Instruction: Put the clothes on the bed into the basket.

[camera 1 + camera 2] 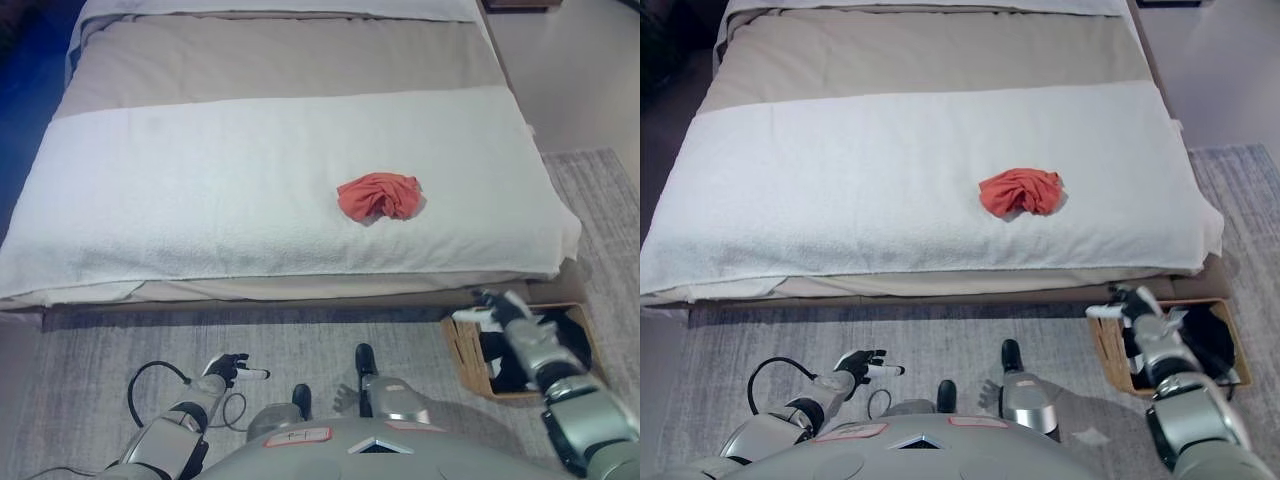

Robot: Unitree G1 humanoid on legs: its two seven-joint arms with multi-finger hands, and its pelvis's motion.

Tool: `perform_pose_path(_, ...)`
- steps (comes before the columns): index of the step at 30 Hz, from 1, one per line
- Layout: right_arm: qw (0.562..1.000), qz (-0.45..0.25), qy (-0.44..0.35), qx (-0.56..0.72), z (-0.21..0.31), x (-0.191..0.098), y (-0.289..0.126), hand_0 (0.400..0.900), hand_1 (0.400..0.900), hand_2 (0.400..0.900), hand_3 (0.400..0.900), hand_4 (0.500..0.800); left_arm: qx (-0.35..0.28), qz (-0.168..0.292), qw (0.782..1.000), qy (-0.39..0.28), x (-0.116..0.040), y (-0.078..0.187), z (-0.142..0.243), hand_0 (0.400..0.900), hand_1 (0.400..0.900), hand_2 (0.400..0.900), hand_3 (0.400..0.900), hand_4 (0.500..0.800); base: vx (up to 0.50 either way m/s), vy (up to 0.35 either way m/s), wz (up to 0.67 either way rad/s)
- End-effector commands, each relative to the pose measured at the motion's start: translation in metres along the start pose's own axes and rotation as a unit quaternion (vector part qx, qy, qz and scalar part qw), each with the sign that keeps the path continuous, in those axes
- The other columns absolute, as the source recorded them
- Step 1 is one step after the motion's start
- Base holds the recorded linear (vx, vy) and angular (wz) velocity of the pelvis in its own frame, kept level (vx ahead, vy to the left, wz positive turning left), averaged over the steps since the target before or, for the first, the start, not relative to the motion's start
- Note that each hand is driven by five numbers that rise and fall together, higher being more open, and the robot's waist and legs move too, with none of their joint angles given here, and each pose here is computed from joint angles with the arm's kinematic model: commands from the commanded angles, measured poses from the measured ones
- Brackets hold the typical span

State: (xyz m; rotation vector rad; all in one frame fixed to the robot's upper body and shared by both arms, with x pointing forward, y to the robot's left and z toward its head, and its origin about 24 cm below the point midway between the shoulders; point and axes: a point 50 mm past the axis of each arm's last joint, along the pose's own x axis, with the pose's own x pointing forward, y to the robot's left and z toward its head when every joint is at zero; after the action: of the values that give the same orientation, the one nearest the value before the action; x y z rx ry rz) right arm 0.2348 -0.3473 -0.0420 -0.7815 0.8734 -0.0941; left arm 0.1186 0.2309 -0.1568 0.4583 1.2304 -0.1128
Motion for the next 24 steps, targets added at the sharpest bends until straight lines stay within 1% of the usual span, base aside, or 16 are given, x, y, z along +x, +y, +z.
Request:
perform_pose_path(1, 0.988, -0.1, -0.114, -0.043, 0.085, -0.003, -0.065, 0.9, 0.9, 0.9, 0.9, 0.8, 0.02, 0.024, 1.0, 0.002, 0.0, 0.014, 0.001, 0.9, 0.9, 0.9, 0.9, 0.8, -0.121, 0.026, -0.24)
perform_pose_path(2, 0.981, -0.113, -0.148, -0.051, 0.111, -0.008, -0.073, 0.9, 0.9, 0.9, 0.9, 0.8, 0.019, 0.021, 1.0, 0.002, 0.0, 0.011, 0.0, 0.9, 0.9, 0.9, 0.9, 0.8, -0.067, 0.017, -0.12)
perform_pose_path(3, 0.981, -0.114, -0.148, -0.051, 0.111, -0.008, -0.074, 0.9, 0.9, 0.9, 0.9, 0.8, 0.019, 0.021, 1.0, 0.002, 0.0, 0.011, 0.001, 0.9, 0.9, 0.9, 0.9, 0.8, -0.101, 0.03, -0.15)
perform_pose_path(4, 0.968, -0.15, -0.191, -0.063, 0.148, -0.019, -0.095, 0.9, 0.9, 0.9, 0.9, 0.8, 0.017, 0.02, 1.0, 0.0, 0.0, 0.007, 0.001, 0.9, 0.9, 0.9, 0.9, 0.8, -0.099, 0.031, -0.14)
perform_pose_path(6, 0.956, -0.183, -0.217, -0.069, 0.177, -0.031, -0.115, 0.9, 0.9, 0.9, 0.9, 0.8, 0.017, 0.022, 1.0, -0.004, 0.0, 0.009, 0.003, 0.9, 0.9, 0.9, 0.9, 0.8, -0.081, 0.019, -0.09)
perform_pose_path(9, 0.944, -0.212, -0.239, -0.079, 0.208, -0.045, -0.131, 0.9, 0.9, 0.9, 0.9, 0.8, 0.017, 0.021, 1.0, -0.007, 0.0, 0.01, 0.002, 0.9, 0.9, 0.9, 0.9, 0.8, -0.015, -0.006, 0.03)
perform_pose_path(14, 0.928, -0.24, -0.263, -0.108, 0.245, -0.063, -0.141, 0.9, 0.9, 0.9, 0.9, 0.8, 0.025, 0.023, 0.999, -0.02, 0.0, 0.013, 0.007, 0.9, 0.9, 0.9, 0.9, 0.8, -0.006, -0.019, 0.06)
perform_pose_path(15, 0.928, -0.24, -0.263, -0.108, 0.245, -0.063, -0.141, 0.9, 0.9, 0.9, 0.9, 0.8, 0.024, 0.023, 0.999, -0.021, 0.0, 0.013, 0.007, 0.9, 0.9, 0.9, 0.9, 0.8, -0.006, -0.037, 0.05)
perform_pose_path(17, 0.917, -0.255, -0.277, -0.129, 0.265, -0.074, -0.144, 0.9, 0.9, 0.9, 0.9, 0.8, 0.027, 0.025, 0.999, -0.029, 0.0, 0.016, 0.011, 0.9, 0.9, 0.9, 0.9, 0.8, -0.001, -0.038, 0.02)
perform_pose_path(24, 0.901, -0.279, -0.299, -0.144, 0.292, -0.093, -0.149, 0.9, 0.9, 0.9, 0.9, 0.8, 0.028, 0.028, 0.998, -0.047, -0.001, 0.018, 0.02, 0.9, 0.9, 0.9, 0.9, 0.8, 0.001, -0.008, 0.01)
